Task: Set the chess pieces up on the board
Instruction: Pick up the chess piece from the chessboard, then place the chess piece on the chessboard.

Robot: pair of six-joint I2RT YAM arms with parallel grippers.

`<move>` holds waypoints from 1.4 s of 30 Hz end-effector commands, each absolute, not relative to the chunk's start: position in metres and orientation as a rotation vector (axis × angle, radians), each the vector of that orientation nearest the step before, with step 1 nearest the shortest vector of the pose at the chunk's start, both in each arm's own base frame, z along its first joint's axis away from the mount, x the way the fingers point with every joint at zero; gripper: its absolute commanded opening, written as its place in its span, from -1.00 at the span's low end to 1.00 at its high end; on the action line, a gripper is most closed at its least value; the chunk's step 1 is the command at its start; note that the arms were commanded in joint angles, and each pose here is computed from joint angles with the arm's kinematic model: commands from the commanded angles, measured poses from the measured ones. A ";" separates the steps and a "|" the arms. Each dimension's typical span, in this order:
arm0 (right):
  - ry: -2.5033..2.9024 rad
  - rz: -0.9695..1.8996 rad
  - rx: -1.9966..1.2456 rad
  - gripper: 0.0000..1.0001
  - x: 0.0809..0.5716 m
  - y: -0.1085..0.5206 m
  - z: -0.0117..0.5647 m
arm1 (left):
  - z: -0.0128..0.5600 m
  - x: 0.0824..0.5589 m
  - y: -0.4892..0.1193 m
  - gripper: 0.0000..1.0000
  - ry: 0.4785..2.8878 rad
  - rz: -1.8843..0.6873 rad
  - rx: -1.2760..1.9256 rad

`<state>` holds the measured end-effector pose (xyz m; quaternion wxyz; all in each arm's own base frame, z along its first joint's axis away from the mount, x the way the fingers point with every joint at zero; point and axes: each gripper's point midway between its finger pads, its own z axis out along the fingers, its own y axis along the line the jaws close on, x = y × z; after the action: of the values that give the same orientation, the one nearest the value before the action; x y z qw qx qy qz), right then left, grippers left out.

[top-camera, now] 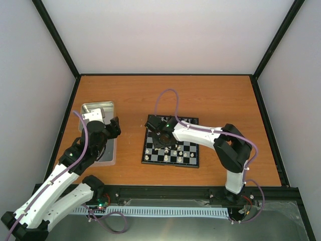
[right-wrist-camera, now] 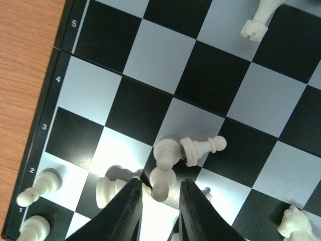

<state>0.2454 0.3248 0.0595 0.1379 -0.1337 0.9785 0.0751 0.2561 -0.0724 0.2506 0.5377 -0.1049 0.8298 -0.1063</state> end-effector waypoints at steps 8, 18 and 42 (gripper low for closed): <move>2.844 0.196 -0.388 -0.68 0.245 0.326 0.044 | 0.253 0.258 -0.071 0.44 1.966 -0.246 -0.253; 2.805 0.194 -0.369 -0.91 0.248 0.321 0.058 | 0.253 0.257 -0.070 0.44 1.964 -0.249 -0.255; 2.834 0.298 -0.568 -0.89 0.204 0.359 0.055 | 0.253 0.257 -0.070 0.45 1.964 -0.247 -0.254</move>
<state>0.2023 0.3470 0.0555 0.1162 -0.1883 0.9704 0.0967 0.2561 -0.0727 0.2502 0.5372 -0.1043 0.8302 -0.1068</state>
